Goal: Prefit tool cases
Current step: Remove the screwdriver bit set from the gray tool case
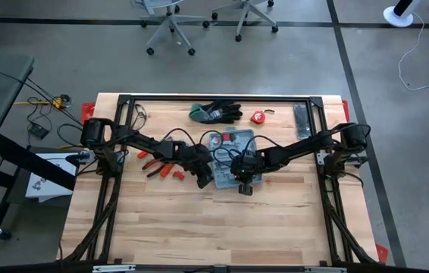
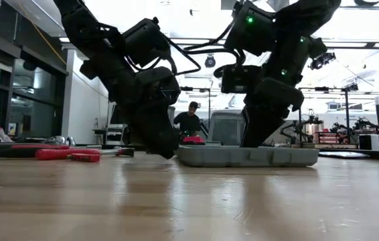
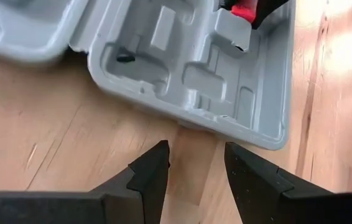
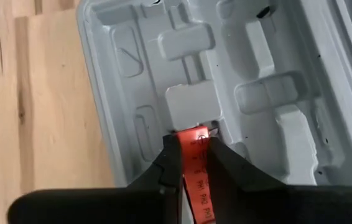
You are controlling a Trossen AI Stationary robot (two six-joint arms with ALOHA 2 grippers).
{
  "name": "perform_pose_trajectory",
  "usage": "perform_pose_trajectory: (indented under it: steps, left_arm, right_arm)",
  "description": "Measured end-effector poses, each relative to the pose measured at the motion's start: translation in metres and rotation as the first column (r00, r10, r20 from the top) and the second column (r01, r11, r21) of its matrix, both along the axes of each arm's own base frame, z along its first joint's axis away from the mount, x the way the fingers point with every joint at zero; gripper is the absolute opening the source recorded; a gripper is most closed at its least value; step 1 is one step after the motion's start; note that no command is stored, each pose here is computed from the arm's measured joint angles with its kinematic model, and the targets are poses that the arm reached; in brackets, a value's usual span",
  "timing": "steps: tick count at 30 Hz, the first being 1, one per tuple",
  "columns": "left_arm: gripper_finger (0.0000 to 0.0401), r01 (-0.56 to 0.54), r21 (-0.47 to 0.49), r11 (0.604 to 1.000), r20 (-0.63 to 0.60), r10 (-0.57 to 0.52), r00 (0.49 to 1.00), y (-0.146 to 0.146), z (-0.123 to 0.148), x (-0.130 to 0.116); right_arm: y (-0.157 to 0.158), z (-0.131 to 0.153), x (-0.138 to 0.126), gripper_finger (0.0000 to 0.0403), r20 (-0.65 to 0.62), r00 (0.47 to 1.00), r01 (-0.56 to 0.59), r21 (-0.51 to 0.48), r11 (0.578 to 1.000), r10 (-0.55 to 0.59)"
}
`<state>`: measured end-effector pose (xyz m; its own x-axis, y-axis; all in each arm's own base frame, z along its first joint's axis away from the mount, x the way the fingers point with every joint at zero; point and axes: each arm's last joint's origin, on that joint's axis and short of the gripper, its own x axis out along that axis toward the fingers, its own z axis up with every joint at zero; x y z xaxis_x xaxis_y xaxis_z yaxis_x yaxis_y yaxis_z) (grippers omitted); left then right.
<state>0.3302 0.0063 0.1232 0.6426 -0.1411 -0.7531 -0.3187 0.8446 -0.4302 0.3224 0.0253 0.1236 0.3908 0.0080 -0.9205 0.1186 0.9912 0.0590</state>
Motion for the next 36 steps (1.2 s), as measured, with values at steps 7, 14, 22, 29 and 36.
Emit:
perform_pose_trajectory:
  steps: [7, 14, 22, 29, 36]
  left_arm:
    - [0.0149, -0.011, 0.015, 1.0, -0.004, 0.011, 1.0, 0.0, 0.0, 0.0]
    - [0.0149, 0.0, 0.031, 1.0, -0.005, 0.0, 1.0, 0.0, 0.0, 0.0]
    - [0.0149, 0.008, 0.032, 0.999, 0.033, -0.009, 0.999, 0.0, 0.002, 0.002]
    - [0.0149, 0.065, 0.109, 0.992, 0.157, -0.082, 0.984, 0.001, 0.025, 0.022]
    - [0.0149, 0.108, 0.242, 0.964, 0.181, -0.154, 0.971, 0.007, 0.04, 0.033]
  right_arm:
    - [0.001, 0.02, -0.006, 0.0035, 0.054, 0.996, 0.067, 0.048, 0.997, -0.07]
    - [0.0, 0.048, -0.012, 0.0005, 0.137, 0.984, 0.105, 0.043, 0.994, -0.11]
    - [-0.005, 0.055, -0.015, 0.0002, 0.144, 0.978, 0.146, 0.044, 0.988, -0.151]
    - [-0.007, 0.05, -0.013, 0.0057, 0.125, 0.983, 0.121, 0.089, 0.989, -0.132]
    - [-0.012, 0.049, -0.013, 0.0144, 0.119, 0.984, 0.13, 0.048, 0.99, -0.135]
